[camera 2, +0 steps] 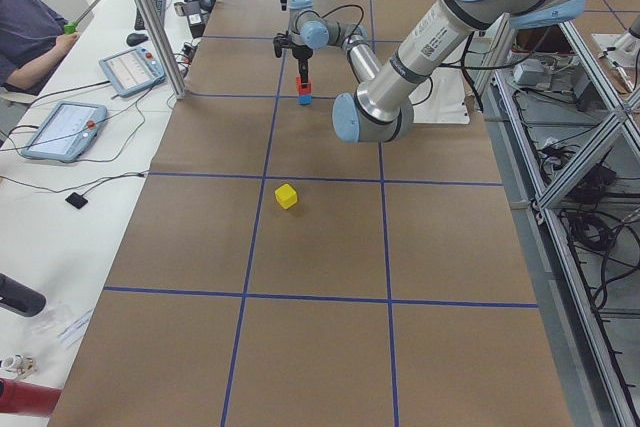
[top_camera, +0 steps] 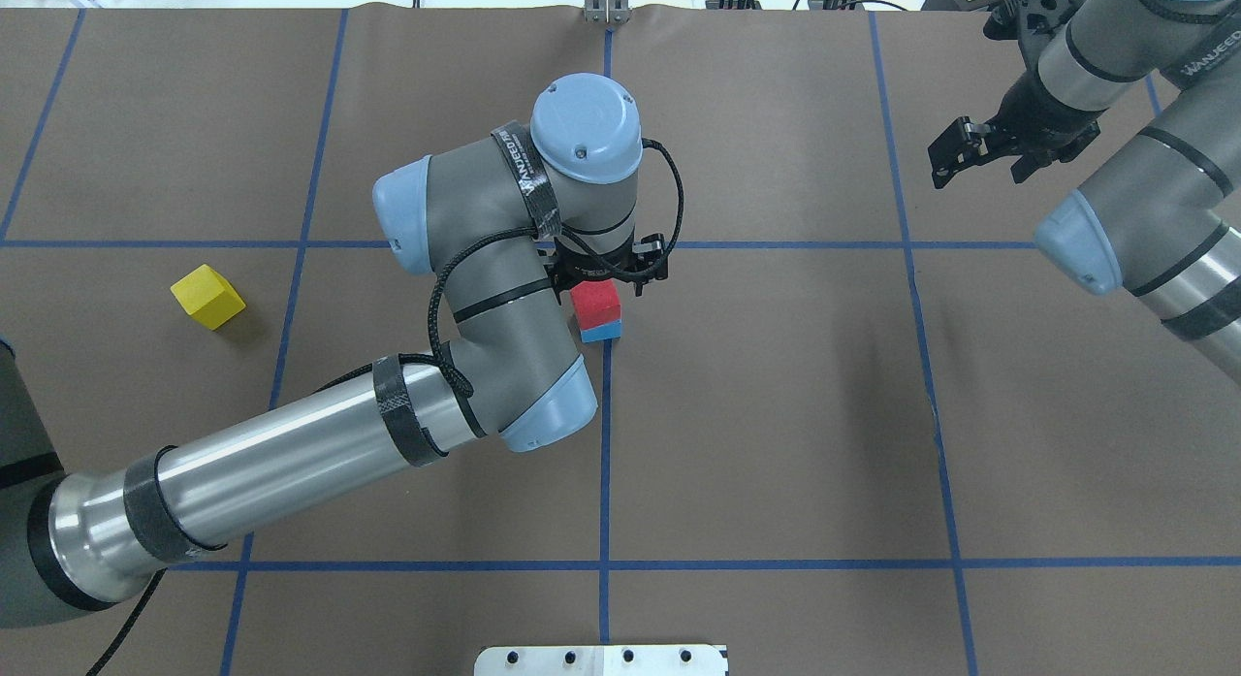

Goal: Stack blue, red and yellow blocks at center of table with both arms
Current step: 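Open the left gripper and pull it back toward the yellow cube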

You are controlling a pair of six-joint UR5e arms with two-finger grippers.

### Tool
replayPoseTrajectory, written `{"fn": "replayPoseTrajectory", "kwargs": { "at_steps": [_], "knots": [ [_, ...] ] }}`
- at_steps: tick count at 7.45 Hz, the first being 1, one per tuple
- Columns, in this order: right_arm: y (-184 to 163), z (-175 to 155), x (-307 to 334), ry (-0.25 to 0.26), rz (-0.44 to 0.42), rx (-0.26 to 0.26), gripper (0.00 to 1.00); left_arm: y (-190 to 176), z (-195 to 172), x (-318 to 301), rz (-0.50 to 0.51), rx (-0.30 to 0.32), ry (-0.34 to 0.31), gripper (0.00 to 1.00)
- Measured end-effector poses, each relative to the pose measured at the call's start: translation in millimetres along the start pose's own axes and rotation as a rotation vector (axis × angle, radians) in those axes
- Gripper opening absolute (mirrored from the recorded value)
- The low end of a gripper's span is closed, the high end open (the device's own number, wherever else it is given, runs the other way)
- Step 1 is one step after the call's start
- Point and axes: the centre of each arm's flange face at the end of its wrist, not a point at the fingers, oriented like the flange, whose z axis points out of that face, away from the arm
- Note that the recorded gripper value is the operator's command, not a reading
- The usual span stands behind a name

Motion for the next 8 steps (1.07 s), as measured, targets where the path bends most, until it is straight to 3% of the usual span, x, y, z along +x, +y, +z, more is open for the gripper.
{"fn": "replayPoseTrajectory", "kwargs": {
  "at_steps": [2, 4, 6, 8],
  "knots": [
    [0, 2, 2, 0.003, -0.003, -0.003, 1.00, -9, -47, -11, -0.005, 0.011, 0.057, 0.99],
    [1, 3, 3, 0.004, -0.002, -0.005, 1.00, -2, -77, -96, -0.019, 0.010, 0.080, 0.99],
    [1, 3, 3, 0.003, 0.000, -0.004, 1.00, 18, -83, -222, 0.024, 0.035, 0.049, 1.00],
    [1, 3, 3, 0.003, 0.001, -0.004, 1.00, 26, -58, -304, 0.045, 0.067, -0.014, 1.00]
  ]
}}
